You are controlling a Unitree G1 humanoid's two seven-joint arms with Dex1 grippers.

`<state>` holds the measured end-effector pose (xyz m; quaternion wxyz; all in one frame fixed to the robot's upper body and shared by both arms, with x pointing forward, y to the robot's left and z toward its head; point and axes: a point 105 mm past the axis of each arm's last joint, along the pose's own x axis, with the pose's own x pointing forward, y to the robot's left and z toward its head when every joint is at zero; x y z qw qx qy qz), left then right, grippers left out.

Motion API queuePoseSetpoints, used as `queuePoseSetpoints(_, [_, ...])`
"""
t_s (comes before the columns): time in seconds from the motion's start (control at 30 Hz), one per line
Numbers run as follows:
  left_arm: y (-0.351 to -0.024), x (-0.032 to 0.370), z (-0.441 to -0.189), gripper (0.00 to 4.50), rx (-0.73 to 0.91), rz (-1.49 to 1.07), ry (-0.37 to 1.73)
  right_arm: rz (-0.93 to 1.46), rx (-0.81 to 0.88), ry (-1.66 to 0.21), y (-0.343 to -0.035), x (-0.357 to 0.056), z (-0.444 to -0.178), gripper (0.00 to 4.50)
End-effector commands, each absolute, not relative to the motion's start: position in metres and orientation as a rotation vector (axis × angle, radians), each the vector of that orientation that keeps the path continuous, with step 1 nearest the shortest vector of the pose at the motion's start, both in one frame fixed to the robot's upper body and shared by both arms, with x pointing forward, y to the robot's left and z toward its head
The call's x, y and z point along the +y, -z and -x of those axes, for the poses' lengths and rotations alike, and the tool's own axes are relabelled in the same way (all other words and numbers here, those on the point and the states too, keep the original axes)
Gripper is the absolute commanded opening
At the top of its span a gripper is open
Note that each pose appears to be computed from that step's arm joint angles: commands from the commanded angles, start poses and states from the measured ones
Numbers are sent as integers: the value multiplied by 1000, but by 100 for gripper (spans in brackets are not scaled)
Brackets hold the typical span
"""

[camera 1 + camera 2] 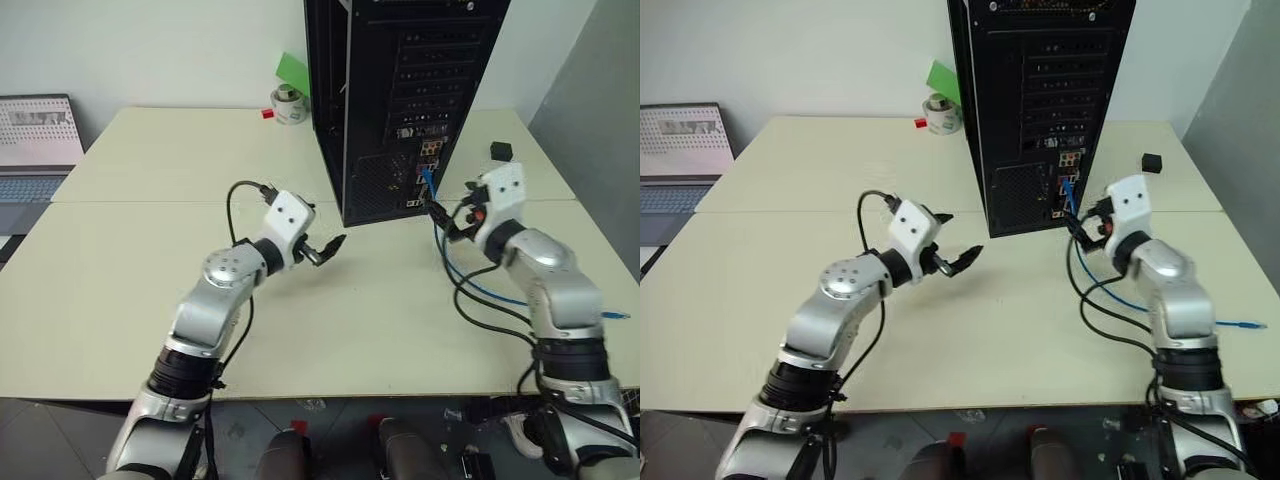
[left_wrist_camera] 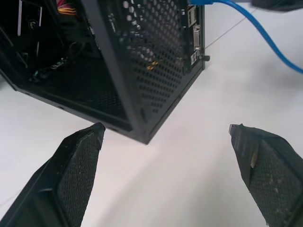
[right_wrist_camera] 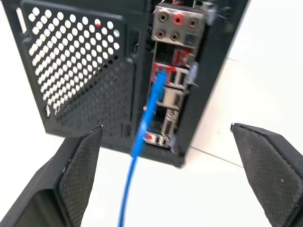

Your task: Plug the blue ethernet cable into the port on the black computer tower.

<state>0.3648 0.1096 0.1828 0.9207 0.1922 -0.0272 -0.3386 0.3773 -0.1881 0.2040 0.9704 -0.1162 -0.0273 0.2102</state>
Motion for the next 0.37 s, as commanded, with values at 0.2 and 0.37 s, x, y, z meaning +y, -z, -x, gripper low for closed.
queuePoseSetpoints(0.2, [-214,138,-369,450,-104,-410,738,251,-133,-683,-242,-202,-346,445])
queuePoseSetpoints(0.37, [-216,140,-365,450,-102,-384,768,251,-140,-675,-245,-208,-348,445])
